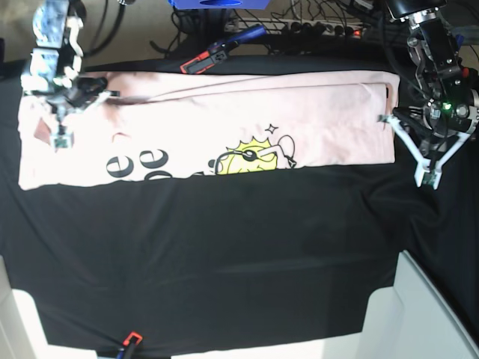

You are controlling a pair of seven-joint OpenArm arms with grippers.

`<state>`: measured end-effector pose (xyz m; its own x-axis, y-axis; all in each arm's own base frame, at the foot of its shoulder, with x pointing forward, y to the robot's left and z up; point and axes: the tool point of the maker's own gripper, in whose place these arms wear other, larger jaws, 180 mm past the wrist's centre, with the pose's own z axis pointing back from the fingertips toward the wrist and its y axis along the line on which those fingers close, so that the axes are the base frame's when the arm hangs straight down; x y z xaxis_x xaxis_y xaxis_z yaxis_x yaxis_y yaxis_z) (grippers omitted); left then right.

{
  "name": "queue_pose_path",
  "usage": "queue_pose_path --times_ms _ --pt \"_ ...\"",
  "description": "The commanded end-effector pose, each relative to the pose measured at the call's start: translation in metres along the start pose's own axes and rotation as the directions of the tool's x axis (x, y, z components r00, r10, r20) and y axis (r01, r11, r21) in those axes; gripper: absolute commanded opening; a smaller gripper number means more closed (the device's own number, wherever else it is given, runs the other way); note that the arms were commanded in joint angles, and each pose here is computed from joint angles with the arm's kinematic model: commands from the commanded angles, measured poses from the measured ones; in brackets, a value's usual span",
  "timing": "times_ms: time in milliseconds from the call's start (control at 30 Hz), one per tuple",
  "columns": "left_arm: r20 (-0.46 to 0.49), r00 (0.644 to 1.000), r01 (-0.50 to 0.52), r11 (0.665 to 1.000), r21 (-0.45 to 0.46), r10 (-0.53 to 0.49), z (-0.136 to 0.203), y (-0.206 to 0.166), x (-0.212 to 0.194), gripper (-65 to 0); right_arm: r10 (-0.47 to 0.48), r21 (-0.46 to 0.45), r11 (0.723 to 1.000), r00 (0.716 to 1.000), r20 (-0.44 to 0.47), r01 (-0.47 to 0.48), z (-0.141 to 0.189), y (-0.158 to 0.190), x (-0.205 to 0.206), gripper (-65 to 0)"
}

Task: Fold the T-shirt properly
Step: 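Grasp the shirt's folded end with the left gripper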

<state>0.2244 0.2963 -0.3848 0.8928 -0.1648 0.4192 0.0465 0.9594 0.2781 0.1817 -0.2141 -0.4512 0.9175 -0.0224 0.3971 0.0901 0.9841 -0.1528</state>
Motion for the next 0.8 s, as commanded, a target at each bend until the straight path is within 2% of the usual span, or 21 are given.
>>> queue_pose_path --times_ms 0,67,100,200,267,333,433,600,700,767 --pt "0.033 0.999 -0.006 1.000 0.011 0.005 0.004 0.007 0.009 -63.8 0.009 -0.013 1.000 0.995 0.097 -0.008 0.017 -0.005 0.024 -65.0" --pt "0.034 0.998 -0.056 0.998 -0.026 0.057 0.001 0.006 0.005 -63.8 0.023 -0.036 0.999 0.982 0.187 -0.017 0.045 -0.010 0.042 -65.0" --pt "0.022 0.996 -0.086 0.995 -0.041 0.087 -0.003 0.006 -0.001 -63.8 0.026 -0.041 0.999 0.979 0.203 -0.018 0.052 -0.010 0.045 -65.0" --pt "-0.010 0.981 -0.192 0.979 -0.065 0.192 -0.014 0.017 -0.014 -64.8 0.023 -0.033 0.999 0.982 0.186 -0.018 0.050 -0.009 0.040 -65.0" --pt "-0.026 0.956 -0.291 0.955 -0.046 0.291 -0.017 0.036 -0.030 -65.0 0.023 -0.030 0.999 0.985 0.171 -0.018 0.048 -0.008 0.034 -65.0" --pt "-0.005 0.935 -0.354 0.935 -0.029 0.354 -0.011 0.051 -0.036 -65.0 0.026 -0.027 0.999 0.987 0.158 -0.022 0.047 -0.007 0.029 -65.0" --pt "0.036 0.931 -0.362 0.931 -0.036 0.364 -0.002 0.061 -0.032 -65.0 0.026 -0.027 0.999 0.988 0.155 -0.022 0.047 -0.007 0.028 -65.0" --pt "0.076 0.937 -0.334 0.937 -0.101 0.342 0.006 0.050 -0.020 -65.0 0.012 -0.024 1.000 0.986 0.164 -0.008 0.046 -0.007 0.030 -65.0" --pt "0.091 0.931 -0.341 0.932 -0.126 0.353 0.007 0.047 -0.016 -65.0 -0.035 0.055 0.998 0.983 0.178 0.025 0.047 0.008 0.033 -65.0" --pt "0.143 0.922 -0.341 0.930 -0.135 0.359 0.009 0.048 -0.008 -65.0 -0.069 0.109 0.993 0.980 0.186 0.049 0.048 0.016 0.035 -65.0"
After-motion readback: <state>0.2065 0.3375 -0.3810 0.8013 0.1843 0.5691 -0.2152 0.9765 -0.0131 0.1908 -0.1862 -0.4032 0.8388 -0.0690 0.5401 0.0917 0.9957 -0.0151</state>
